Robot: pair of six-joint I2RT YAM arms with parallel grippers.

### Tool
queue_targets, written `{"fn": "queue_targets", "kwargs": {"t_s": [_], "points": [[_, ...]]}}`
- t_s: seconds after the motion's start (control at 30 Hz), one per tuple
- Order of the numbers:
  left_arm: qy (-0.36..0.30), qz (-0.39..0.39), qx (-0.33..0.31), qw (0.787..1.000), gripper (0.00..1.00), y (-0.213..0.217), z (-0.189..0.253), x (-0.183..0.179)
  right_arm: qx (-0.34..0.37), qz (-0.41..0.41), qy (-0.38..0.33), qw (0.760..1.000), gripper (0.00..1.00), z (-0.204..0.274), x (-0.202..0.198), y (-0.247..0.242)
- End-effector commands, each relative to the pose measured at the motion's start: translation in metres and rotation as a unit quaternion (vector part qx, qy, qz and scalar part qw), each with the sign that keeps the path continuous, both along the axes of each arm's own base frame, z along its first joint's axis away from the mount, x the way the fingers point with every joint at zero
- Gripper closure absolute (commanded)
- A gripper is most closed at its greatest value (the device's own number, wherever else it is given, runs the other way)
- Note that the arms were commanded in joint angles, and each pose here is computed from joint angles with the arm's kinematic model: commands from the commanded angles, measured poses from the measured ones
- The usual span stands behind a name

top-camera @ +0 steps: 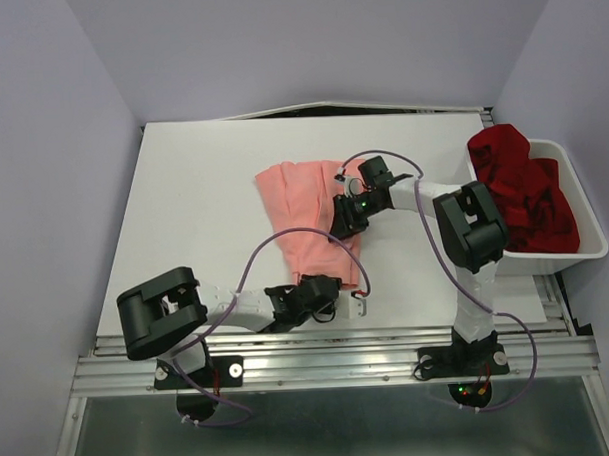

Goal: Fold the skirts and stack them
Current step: Fold the skirt

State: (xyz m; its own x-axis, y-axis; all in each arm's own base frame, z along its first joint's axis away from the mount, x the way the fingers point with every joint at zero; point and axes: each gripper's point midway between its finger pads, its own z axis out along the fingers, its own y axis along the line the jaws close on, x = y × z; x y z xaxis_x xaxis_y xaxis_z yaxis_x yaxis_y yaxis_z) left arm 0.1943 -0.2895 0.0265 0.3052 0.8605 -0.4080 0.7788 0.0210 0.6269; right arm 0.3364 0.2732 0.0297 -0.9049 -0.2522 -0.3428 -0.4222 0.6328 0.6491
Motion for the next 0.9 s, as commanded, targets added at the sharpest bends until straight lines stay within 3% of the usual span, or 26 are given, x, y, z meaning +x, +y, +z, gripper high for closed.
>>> {"fn": "queue_targets", "kwargs": {"t_s": [0.0, 0.2, 0.33, 0.37, 0.57, 0.73, 0.87], "points": [[0.017, 0.011, 0.039, 0.999, 0.58, 0.012, -0.022, -0.004, -0.063, 0.000, 0.002, 0.998, 0.58, -0.038, 0.000, -0.016], [0.000, 0.028, 0.023, 0.999, 0.71, 0.010, -0.007, 0.005, -0.062, 0.003, 0.012, 0.998, 0.59, -0.041, -0.002, -0.015], [0.012, 0.021, 0.007, 1.000, 0.91, 0.004, 0.008, 0.002, -0.061, 0.004, 0.000, 0.998, 0.59, -0.035, 0.001, -0.015], [0.023, 0.020, 0.007, 1.000, 1.00, 0.006, 0.013, -0.002, -0.056, 0.004, -0.011, 0.998, 0.59, -0.027, 0.005, -0.013], [0.074, -0.012, -0.033, 0.997, 1.00, -0.010, 0.044, -0.022, -0.023, 0.003, -0.082, 0.996, 0.55, 0.031, 0.033, 0.000], [0.126, -0.026, -0.034, 0.991, 1.00, -0.010, 0.059, -0.045, 0.003, -0.006, -0.175, 0.985, 0.37, 0.097, 0.068, 0.007], [0.166, -0.048, -0.045, 0.984, 1.00, -0.011, 0.074, -0.066, -0.009, -0.023, -0.232, 0.972, 0.34, 0.121, 0.106, 0.006]]}}
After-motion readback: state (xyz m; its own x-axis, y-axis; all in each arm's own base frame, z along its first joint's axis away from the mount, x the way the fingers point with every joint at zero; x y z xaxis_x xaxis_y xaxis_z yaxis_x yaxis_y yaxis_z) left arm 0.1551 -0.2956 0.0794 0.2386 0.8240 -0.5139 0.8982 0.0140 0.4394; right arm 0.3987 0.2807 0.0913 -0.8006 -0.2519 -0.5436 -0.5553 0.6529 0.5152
